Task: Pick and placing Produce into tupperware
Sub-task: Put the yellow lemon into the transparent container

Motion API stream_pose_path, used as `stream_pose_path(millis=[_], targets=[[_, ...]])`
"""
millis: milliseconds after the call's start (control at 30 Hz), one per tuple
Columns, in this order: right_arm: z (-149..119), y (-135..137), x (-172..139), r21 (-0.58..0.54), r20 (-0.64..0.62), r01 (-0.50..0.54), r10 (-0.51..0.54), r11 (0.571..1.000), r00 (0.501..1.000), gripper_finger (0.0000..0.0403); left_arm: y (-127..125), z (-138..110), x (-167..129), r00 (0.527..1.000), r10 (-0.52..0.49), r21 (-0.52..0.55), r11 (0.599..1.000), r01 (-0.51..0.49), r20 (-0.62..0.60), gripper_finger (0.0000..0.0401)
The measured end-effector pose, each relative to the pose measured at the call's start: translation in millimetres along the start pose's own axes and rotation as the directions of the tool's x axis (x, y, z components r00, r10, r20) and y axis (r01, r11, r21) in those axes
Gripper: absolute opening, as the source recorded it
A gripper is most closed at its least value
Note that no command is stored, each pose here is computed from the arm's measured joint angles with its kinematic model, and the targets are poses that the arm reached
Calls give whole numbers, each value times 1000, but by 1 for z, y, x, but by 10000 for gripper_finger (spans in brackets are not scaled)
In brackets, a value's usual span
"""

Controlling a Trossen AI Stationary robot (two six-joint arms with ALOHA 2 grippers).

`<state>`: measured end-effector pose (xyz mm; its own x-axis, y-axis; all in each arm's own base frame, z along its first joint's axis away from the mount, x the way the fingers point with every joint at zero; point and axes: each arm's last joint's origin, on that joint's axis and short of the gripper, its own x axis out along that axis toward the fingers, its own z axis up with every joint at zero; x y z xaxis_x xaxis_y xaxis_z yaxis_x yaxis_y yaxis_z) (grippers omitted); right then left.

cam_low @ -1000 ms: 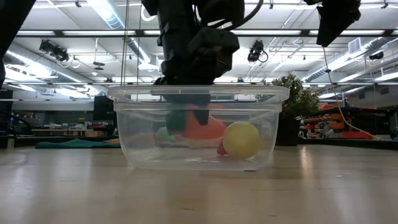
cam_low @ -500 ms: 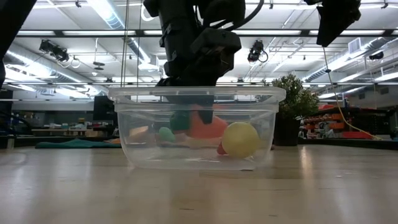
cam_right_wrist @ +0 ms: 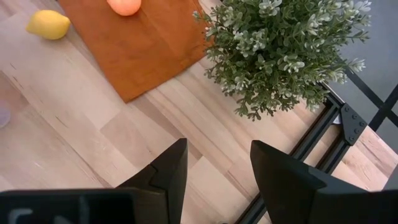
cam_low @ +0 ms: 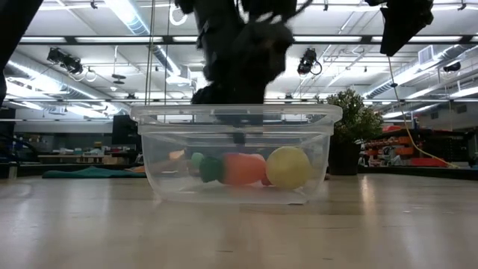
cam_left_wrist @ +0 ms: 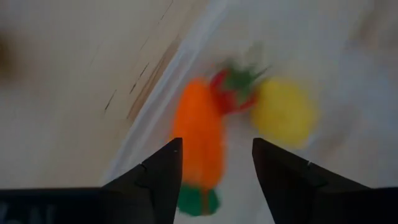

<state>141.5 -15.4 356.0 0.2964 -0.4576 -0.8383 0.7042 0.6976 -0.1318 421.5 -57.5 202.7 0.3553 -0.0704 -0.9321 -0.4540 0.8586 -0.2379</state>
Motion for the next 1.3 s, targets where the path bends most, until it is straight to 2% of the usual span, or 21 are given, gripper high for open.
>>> stream_pose_path(millis=[133,200,300,367,500,667,833,1033,1300], targets=[[0,0,0,0,0,0,0,1000,1000,146,-10,18,-38,991,-75,36,997,72,110,188],[0,0,0,1,0,0,0,1000,1000,146,-9,27,-53,986,-81,30,997,77,144,185],[0,0,0,10,0,0,0,1000,1000,146,6,44,-72,982,-19,-61,998,31,185,184],[0,0,0,11,0,0,0,1000,1000,146,25,52,-80,985,46,-124,992,-25,168,188],[0,0,0,14,1,-1,1,1000,1000,146,58,65,-83,987,92,-223,973,-60,134,207],[0,0,0,15,4,-3,3,1000,1000,146,89,71,-84,985,153,-198,971,-135,79,229],[3,2,0,29,27,-20,19,999,999,146,125,75,-76,981,193,-322,930,-176,22,233],[4,3,0,38,43,-32,31,999,999,146,135,81,-78,993,117,-349,931,-101,23,230],[5,3,0,41,44,-33,32,999,999,146,149,86,-69,990,138,-400,909,-121,13,235]])
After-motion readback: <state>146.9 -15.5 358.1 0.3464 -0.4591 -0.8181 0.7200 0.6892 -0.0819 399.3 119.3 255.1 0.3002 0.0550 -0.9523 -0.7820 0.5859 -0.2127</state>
